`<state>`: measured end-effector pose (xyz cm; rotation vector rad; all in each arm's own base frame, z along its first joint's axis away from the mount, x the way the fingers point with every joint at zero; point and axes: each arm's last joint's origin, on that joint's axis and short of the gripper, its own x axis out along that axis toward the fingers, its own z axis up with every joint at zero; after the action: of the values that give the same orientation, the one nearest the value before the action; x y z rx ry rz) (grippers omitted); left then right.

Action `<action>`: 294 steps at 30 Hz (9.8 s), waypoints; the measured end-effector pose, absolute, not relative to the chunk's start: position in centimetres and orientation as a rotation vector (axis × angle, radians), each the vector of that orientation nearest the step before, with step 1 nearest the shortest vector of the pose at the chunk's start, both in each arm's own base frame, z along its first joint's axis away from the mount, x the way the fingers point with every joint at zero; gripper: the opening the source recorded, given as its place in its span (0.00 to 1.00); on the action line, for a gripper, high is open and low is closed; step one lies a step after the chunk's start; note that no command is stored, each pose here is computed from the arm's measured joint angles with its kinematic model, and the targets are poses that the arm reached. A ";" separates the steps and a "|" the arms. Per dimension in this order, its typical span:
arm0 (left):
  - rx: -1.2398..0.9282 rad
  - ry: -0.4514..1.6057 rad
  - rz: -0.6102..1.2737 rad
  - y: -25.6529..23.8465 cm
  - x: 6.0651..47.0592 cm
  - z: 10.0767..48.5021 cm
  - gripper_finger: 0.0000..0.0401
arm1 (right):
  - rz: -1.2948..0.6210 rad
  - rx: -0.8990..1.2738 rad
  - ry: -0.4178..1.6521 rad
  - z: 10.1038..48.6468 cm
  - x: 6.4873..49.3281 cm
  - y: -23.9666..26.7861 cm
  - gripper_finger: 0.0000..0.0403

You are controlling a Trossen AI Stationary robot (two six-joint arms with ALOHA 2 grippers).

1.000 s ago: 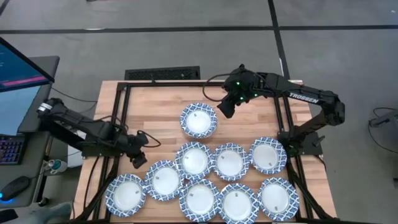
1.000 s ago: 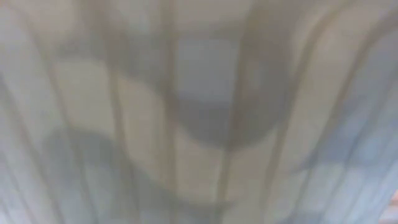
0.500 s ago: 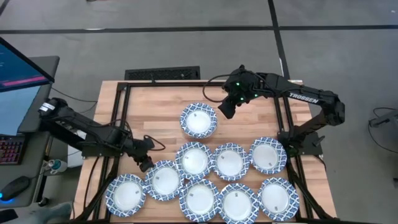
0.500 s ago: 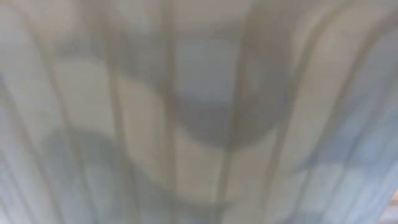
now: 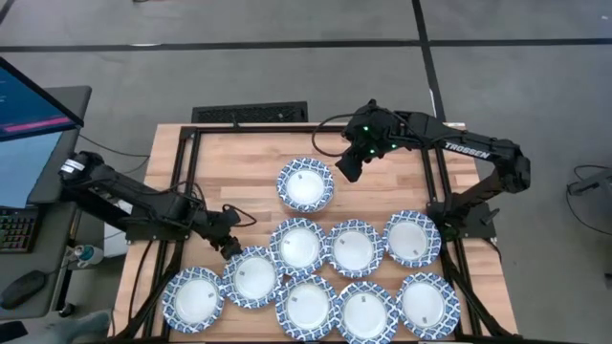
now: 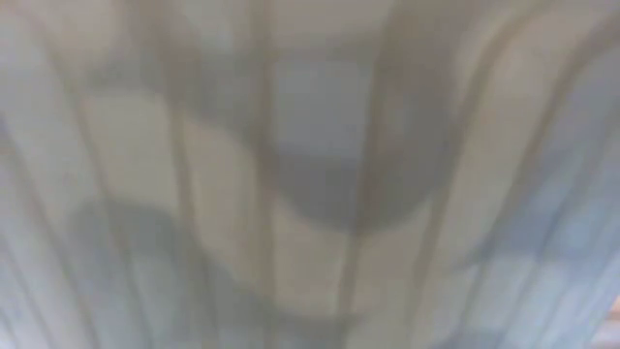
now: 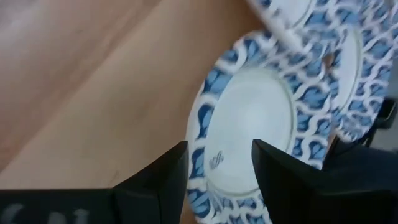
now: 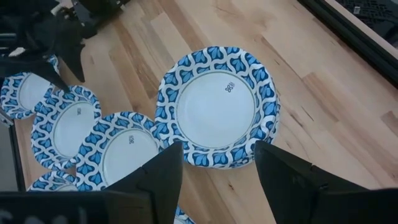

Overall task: Nest bowls inside each other
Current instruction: Stack the white bowl on the stacked white bowls

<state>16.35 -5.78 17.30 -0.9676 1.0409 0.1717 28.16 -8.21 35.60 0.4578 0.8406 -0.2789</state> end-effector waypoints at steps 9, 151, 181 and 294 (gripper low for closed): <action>-0.919 1.172 0.144 -6.3 17.5 15.2 0.54 | -0.266 0.453 0.850 35.6 28.2 -7.8 0.55; -0.549 1.445 -0.282 -8.0 10.3 22.3 0.38 | -0.334 0.528 0.829 35.6 28.3 -7.9 0.55; -0.481 1.494 -0.447 -10.7 11.4 13.9 0.34 | -0.330 0.546 0.814 35.7 28.5 -7.5 0.55; -1.117 0.857 0.174 1.0 21.9 18.8 0.44 | -0.387 0.443 1.293 32.4 25.6 -3.3 0.55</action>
<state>21.93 0.98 18.79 -1.1166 0.8569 0.1742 25.58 -3.31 32.35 0.4435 1.2935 -0.3869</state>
